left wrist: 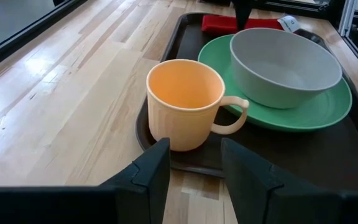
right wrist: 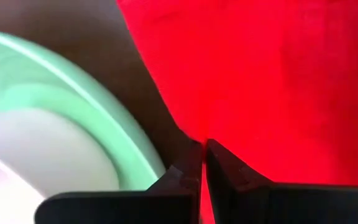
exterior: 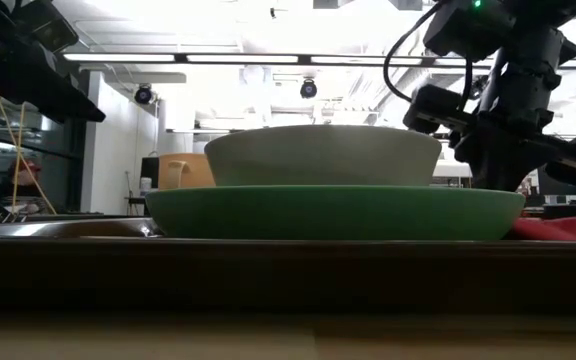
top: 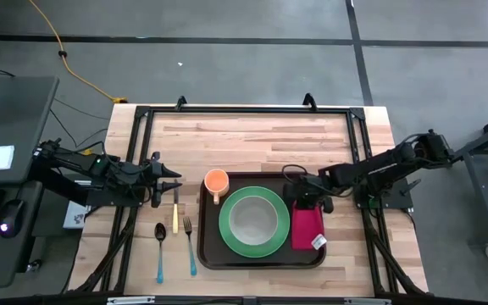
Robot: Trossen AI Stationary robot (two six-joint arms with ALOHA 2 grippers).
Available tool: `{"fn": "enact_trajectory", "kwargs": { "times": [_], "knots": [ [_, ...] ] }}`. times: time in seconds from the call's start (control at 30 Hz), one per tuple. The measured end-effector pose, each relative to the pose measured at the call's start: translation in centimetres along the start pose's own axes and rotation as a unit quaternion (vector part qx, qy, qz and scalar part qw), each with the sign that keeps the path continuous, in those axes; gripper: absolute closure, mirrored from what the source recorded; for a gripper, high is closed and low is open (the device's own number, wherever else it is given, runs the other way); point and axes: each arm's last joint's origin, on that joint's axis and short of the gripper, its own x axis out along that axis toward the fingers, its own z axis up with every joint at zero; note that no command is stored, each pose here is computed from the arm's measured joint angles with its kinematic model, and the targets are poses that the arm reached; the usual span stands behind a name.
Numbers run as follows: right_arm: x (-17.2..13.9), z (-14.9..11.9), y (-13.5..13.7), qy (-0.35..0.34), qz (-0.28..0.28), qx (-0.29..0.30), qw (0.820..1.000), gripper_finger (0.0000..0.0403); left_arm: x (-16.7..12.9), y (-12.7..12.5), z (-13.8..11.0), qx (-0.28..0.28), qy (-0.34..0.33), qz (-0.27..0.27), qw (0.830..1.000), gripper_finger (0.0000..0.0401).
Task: Set up tray
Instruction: Put the red napkin to the right of the green plate on the brown tray
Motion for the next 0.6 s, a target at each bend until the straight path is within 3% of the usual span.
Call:
{"fn": "enact_trajectory", "kwargs": {
  "times": [0.6],
  "knots": [
    [0.0, 0.8, 0.1, -0.016, -0.003, 0.022, 1.0, 0.0403, 0.0, 0.0, 0.0, 0.004, 0.002, -0.006, 1.0, 0.0229]
  ]
}}
